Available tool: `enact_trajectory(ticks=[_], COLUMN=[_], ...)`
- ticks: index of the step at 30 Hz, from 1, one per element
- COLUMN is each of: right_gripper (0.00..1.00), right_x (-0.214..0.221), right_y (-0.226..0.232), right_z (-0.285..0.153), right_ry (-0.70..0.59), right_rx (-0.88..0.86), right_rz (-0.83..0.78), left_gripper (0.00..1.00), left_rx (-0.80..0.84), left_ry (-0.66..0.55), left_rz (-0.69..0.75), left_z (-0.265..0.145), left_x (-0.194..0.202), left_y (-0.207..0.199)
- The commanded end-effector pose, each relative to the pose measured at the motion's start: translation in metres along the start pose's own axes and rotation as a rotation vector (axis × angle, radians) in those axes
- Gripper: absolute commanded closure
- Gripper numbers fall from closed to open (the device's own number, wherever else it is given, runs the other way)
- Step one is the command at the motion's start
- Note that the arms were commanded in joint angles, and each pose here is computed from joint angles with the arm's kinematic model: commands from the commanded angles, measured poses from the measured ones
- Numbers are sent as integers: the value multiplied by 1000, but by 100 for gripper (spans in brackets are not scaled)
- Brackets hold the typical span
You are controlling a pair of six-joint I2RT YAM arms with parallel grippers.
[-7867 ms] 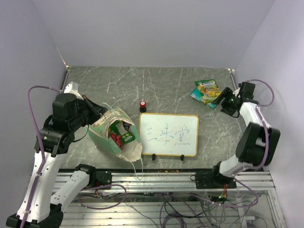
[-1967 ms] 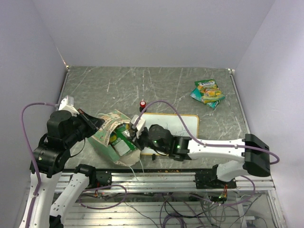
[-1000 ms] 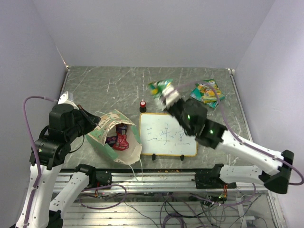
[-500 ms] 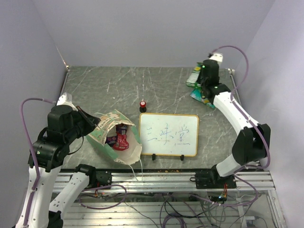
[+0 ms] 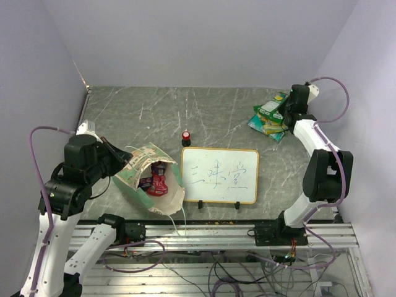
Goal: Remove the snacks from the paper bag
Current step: Place the snack at the center of the board.
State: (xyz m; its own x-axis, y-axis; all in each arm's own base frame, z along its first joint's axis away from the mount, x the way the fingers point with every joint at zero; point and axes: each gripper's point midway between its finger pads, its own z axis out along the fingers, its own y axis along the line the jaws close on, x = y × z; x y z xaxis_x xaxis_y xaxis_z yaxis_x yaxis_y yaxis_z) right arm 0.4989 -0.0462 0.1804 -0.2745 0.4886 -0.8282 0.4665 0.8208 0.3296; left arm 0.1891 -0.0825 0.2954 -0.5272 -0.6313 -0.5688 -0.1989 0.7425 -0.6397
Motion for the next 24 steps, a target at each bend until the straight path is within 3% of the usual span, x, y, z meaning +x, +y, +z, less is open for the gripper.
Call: enact_trajectory(ticks=[1,5,10,16,24], right_gripper=[100,100,98,72,27], right_x=[5,21,53,62,45], right_y=[-1,-9,-35,-44,-45], right_z=[6,10,24,16,-8], right_ry=[-5,-14,62,95,101], right_rx=[-77,-101,-34,-18,-18], right_rz=[64,61,77,57,14], left_gripper=[93,93,93,93,93], left_rx=[10,2,9,9,5], left_ry=[6,9,5,16,10], left_rz=[1,10,20,31,57], left_z=[-2,0,1,3,3], left_x=[-2,-3,-6,-5,-11], left_y=[-5,-5,-9,-9,-13])
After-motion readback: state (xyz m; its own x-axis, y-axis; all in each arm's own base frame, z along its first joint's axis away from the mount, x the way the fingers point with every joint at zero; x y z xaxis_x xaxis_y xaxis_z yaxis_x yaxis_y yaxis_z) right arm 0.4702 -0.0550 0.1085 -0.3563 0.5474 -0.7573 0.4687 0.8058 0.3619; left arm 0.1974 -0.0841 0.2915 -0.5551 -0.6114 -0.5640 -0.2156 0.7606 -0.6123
